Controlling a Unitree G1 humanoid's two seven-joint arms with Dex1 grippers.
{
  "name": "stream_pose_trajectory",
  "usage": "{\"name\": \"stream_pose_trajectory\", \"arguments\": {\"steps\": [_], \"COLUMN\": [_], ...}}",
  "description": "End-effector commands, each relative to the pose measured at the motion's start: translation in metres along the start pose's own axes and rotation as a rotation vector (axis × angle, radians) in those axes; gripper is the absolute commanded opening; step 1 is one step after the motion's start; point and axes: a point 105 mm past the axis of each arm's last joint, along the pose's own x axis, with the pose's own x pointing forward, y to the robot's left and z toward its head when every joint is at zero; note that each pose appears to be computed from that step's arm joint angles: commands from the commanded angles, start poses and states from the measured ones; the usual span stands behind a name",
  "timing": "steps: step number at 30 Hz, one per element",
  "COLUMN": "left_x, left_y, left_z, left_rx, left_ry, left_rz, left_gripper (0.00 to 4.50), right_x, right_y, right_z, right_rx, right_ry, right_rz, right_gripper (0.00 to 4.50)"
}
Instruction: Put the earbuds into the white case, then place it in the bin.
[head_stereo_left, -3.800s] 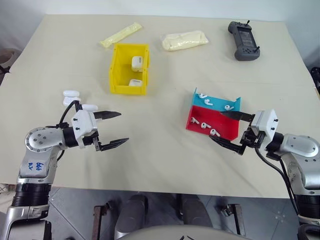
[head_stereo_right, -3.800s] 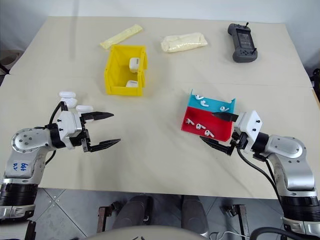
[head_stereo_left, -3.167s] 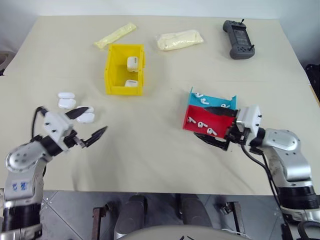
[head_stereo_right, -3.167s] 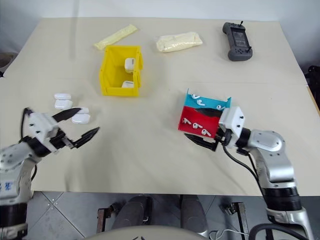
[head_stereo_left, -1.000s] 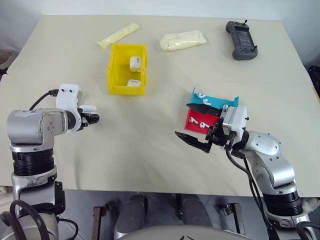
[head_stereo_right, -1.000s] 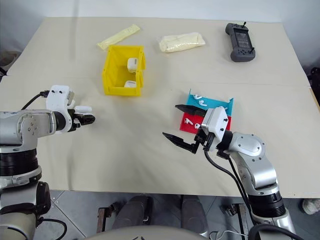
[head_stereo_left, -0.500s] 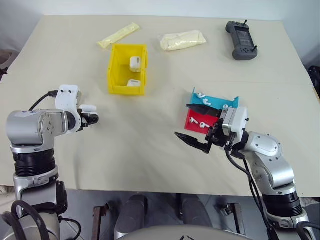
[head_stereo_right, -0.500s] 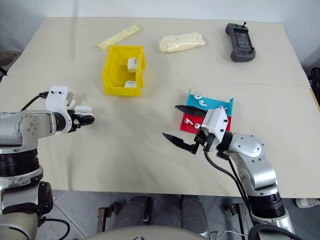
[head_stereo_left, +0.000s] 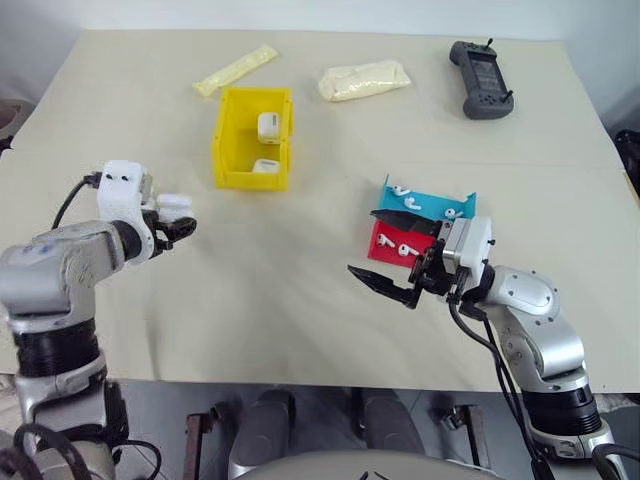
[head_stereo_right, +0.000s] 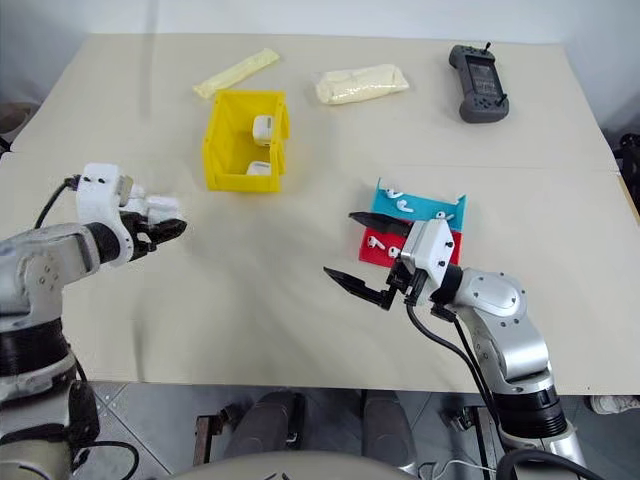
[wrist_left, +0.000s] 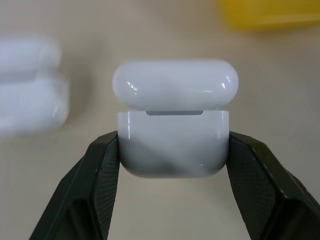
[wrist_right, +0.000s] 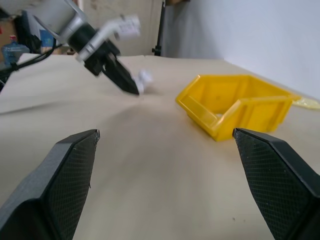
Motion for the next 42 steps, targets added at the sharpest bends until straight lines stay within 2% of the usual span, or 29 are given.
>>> {"name": "stream_pose_trajectory", "arguments": {"steps": [1, 4, 9, 16, 20, 24, 28, 32, 35, 39, 42], "left_x": [-0.024, -0.037, -0.030, -0.005, 0.003, 0.007, 0.003, -0.005, -0.004, 0.000, 0.002], "left_y": [-0.027, -0.044, -0.095, -0.163, -0.193, -0.208, -0.220, -0.231, -0.235, -0.231, -0.226], "left_z": [0.029, 0.023, 0.018, -0.002, 0.010, 0.028, 0.033, 0.036, 0.033, 0.034, 0.027], "left_rx": [0.154, 0.213, 0.145, 0.136, 0.141, 0.141, 0.151, 0.197, 0.220, 0.209, 0.218], "left_ry": [-0.267, -0.537, -0.720, -0.744, -0.849, -0.913, -0.952, -1.001, -0.996, -0.987, -0.946], "left_rz": [-0.225, -0.303, -0.539, -0.851, -0.994, -1.085, -1.226, -1.346, -1.392, -1.372, -1.355], "left_gripper": [2.79, 2.79, 2.79, 2.79, 2.79, 2.79, 2.79, 2.79, 2.79, 2.79, 2.79], "right_x": [-0.003, -0.008, -0.020, -0.049, -0.074, -0.109, -0.143, -0.168, -0.165, -0.132, -0.112], "right_y": [-0.003, -0.010, -0.019, -0.026, -0.033, -0.039, -0.037, -0.028, -0.029, -0.034, -0.040], "right_z": [0.009, 0.010, 0.014, 0.020, 0.020, 0.017, 0.008, -0.009, -0.015, -0.005, -0.010], "right_rx": [-0.030, -0.048, -0.076, -0.105, -0.119, -0.112, -0.065, -0.035, 0.001, 0.082, 0.125], "right_ry": [-0.019, 0.011, 0.058, 0.154, 0.245, 0.358, 0.482, 0.659, 0.750, 0.726, 0.838], "right_rz": [0.005, 0.006, -0.014, -0.084, -0.143, -0.208, -0.243, -0.197, -0.183, -0.151, -0.125], "right_gripper": [4.50, 4.50, 4.50, 4.50, 4.50, 4.50, 4.50, 4.50, 4.50, 4.50, 4.50]}}
